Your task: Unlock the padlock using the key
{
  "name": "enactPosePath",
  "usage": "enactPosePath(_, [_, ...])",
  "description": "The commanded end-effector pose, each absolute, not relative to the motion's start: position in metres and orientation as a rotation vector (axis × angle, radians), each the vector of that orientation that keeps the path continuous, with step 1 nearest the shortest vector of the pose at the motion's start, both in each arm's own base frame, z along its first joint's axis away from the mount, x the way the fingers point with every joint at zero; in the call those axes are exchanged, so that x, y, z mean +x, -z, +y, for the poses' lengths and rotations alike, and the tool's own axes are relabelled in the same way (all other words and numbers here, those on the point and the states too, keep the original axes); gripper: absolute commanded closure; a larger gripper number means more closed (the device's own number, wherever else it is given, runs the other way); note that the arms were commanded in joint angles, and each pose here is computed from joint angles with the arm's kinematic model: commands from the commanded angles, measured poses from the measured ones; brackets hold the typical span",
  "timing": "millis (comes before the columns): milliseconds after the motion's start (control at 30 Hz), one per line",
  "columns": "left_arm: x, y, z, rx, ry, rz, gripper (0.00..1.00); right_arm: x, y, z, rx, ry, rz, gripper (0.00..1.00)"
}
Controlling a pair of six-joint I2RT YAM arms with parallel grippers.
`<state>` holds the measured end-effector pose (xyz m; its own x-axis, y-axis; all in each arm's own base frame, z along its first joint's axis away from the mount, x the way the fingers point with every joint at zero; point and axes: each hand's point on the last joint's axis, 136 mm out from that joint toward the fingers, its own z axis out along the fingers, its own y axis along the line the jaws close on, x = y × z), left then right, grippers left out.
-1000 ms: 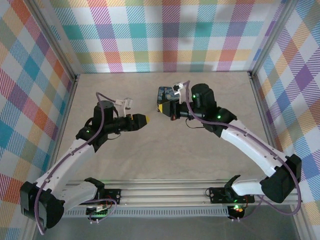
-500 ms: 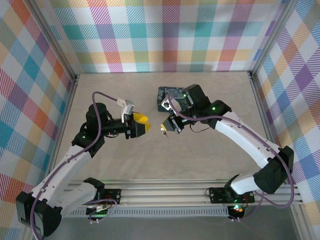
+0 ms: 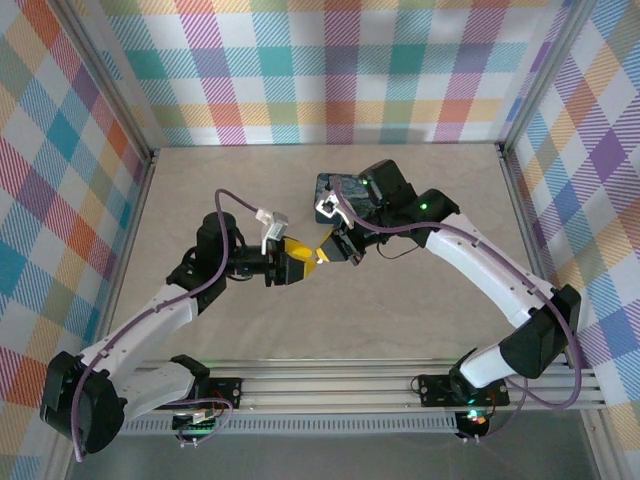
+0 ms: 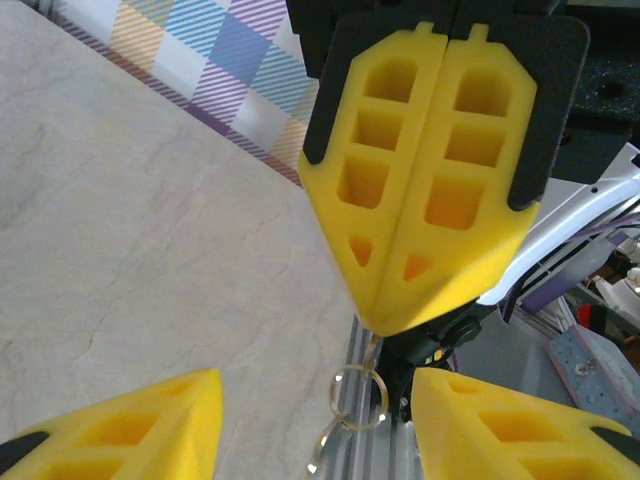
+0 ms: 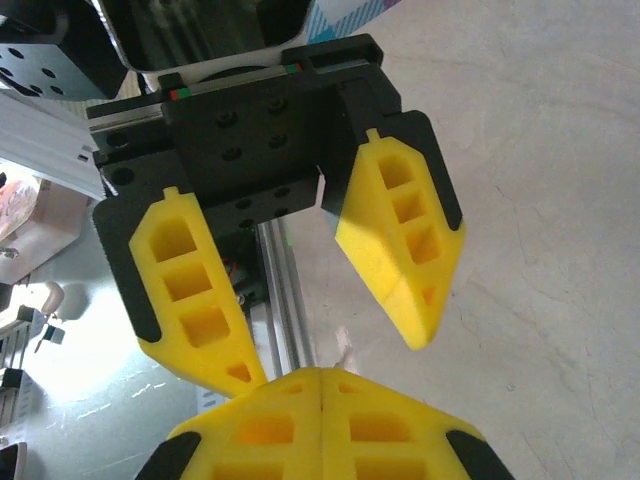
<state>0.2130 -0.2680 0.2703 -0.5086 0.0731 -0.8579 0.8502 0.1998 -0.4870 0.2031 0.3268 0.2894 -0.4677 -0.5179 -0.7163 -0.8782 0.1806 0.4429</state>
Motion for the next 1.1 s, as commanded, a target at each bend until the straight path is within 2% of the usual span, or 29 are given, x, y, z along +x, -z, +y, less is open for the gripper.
enactPosePath(0, [0.209,-0.280,-0.274,0.905,1.410,1.692,0.50,0.198,-0.304,0.329,-1.329,-1.263,2.016,1.00])
enactPosePath(67, [0.209,-0.281,-0.276,0.910,1.422,1.692,0.51,0.197,-0.304,0.329,-1.324,-1.265,2.018,1.00])
enactPosePath(300, [0.205,-0.282,-0.282,0.938,1.459,1.698,0.69,0.197,-0.305,0.329,-1.293,-1.280,2.016,1.00])
enactPosePath(367, [0.204,-0.283,-0.283,0.945,1.464,1.698,0.78,0.198,-0.305,0.329,-1.279,-1.282,2.017,1.00])
enactPosePath(467, [0.202,-0.285,-0.284,0.946,1.468,1.693,0.97,0.200,-0.303,0.331,-1.271,-1.284,2.019,1.00])
enactPosePath(500, [0.203,-0.286,-0.284,0.940,1.463,1.691,1.00,0.201,-0.302,0.331,-1.243,-1.296,2.043,1.00])
enactPosePath(600, [0.207,-0.287,-0.281,0.896,1.426,1.705,1.00,0.209,-0.299,0.330,-1.177,-1.259,2.077,0.99])
enactPosePath(733, [0.220,-0.282,-0.276,0.788,1.374,1.768,1.00,0.236,-0.299,0.319,-0.955,-1.163,2.134,0.68])
enactPosePath(833, [0.227,-0.278,-0.275,0.712,1.405,1.819,1.00,0.247,-0.307,0.306,-0.776,-1.308,2.139,0.56])
enactPosePath(933, [0.229,-0.277,-0.281,0.684,1.483,1.837,1.00,0.250,-0.312,0.300,-0.687,-1.436,2.090,0.49])
enactPosePath(1067, [0.230,-0.280,-0.284,0.681,1.522,1.829,1.00,0.248,-0.306,0.299,-0.679,-1.441,2.088,0.49])
